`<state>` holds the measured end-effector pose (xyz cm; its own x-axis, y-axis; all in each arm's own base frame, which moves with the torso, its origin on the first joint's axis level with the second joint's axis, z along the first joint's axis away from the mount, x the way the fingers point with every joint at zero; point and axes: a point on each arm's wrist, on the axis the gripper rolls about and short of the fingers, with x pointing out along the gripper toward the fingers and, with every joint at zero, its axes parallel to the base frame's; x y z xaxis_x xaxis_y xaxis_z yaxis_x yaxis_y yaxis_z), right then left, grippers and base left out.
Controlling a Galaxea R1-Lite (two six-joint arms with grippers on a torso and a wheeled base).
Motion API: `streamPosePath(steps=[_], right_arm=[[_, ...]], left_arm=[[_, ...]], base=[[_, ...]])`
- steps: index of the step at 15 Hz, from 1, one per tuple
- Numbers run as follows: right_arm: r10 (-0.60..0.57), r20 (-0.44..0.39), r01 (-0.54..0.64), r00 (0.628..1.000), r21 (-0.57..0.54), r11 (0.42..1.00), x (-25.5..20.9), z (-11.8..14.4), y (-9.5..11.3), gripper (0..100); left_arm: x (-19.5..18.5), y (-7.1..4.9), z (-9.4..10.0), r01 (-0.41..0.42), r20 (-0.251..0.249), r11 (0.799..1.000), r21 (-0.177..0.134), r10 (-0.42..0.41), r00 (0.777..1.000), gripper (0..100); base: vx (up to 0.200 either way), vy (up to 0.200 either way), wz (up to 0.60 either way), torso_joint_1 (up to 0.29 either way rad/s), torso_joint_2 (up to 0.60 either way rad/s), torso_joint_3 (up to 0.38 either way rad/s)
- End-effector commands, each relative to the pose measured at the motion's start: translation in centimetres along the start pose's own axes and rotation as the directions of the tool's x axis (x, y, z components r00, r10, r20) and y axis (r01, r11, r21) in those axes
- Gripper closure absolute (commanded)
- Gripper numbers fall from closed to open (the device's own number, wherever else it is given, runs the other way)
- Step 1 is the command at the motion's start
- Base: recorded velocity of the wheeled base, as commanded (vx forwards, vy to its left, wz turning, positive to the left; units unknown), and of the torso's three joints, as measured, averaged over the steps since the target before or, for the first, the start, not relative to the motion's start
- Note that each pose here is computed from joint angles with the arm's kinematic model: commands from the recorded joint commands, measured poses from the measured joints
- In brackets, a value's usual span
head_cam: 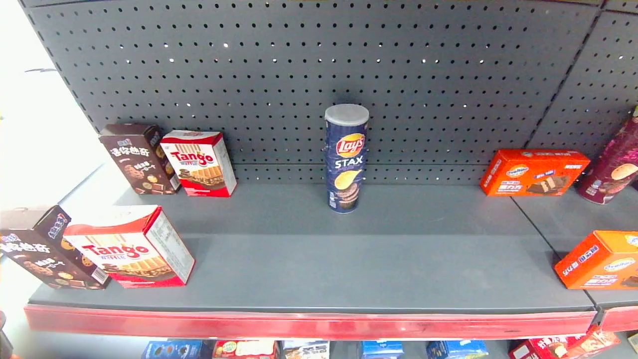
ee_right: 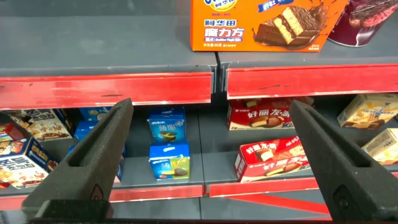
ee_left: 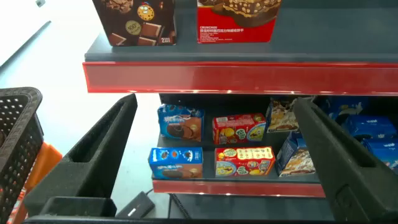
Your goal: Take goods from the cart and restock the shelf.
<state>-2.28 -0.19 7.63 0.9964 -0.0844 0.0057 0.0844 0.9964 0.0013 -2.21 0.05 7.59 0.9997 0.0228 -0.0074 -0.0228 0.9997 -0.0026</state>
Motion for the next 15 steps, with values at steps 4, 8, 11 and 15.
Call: streamPosePath(steps=[4,8,11,15], right_arm=[[0.0,-0.001,0.0,1.0,-0.002,1.0,0.01,0.01,0.0,0],[0.0,-0.001,0.0,1.0,-0.002,1.0,0.01,0.01,0.0,0],[0.0,-0.001,0.0,1.0,-0.001,1.0,0.01,0.01,0.0,0],[0.0,-0.001,0.0,1.0,-0.001,1.0,0.01,0.01,0.0,0]], left_arm=[[0.0,0.0,0.01,0.001,0.001,1.0,0.0,-0.001,1.0,0],[0.0,0.0,0.01,0.001,0.001,1.0,0.0,-0.001,1.0,0],[0.0,0.0,0.01,0.001,0.001,1.0,0.0,-0.001,1.0,0],[0.0,0.0,0.01,0.001,0.001,1.0,0.0,-0.001,1.0,0]], base=[[0.0,0.0,0.6,0.001,0.0,0.001],[0.0,0.0,0.6,0.004,0.0,0.004],[0.0,0.0,0.6,0.002,0.0,0.005],[0.0,0.0,0.45,0.003,0.0,0.004]])
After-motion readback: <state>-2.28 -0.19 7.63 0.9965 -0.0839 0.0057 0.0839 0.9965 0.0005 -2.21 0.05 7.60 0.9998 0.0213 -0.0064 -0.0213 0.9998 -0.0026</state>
